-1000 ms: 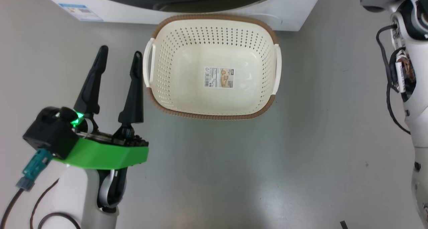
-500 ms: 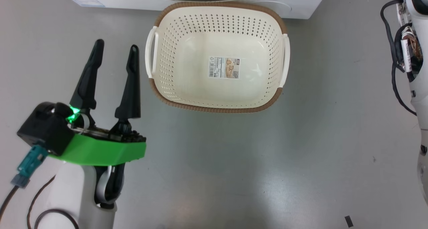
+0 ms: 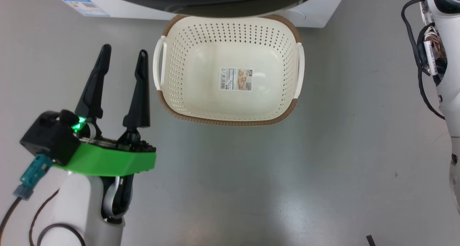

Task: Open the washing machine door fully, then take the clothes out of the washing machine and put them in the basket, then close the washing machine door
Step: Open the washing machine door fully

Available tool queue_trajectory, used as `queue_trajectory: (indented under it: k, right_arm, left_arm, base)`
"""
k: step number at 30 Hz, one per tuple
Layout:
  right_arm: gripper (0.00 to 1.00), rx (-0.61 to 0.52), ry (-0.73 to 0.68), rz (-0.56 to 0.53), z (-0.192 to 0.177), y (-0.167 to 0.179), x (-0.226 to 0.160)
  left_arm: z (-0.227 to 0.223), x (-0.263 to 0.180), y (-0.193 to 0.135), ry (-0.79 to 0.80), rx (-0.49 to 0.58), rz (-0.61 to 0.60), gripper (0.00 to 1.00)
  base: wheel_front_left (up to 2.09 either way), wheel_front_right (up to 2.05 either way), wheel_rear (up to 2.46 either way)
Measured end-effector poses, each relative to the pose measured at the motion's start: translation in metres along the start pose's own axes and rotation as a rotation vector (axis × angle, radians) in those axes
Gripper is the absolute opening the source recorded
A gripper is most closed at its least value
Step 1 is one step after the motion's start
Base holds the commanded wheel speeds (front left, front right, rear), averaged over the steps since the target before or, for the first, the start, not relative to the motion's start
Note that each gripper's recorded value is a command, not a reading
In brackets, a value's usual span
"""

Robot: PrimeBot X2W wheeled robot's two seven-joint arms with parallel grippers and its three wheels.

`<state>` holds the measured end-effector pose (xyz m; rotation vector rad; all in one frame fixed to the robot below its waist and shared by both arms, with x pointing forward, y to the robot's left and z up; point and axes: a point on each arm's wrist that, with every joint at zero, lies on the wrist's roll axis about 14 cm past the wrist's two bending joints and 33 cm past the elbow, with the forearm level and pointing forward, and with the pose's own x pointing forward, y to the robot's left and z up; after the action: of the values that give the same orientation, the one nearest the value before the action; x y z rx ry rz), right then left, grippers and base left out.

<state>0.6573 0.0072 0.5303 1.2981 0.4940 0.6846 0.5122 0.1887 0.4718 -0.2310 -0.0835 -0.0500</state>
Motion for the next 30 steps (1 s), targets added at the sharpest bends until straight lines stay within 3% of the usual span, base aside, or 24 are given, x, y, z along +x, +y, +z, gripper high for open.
queue_trajectory:
  k: [30]
  right_arm:
    - [0.0, -0.069, 0.21, -0.025, -0.067, 0.03, -0.027]
  left_arm:
    - [0.035, -0.013, -0.003, -0.056, -0.003, 0.019, 1.0]
  base:
    - [0.0, 0.0, 0.0]
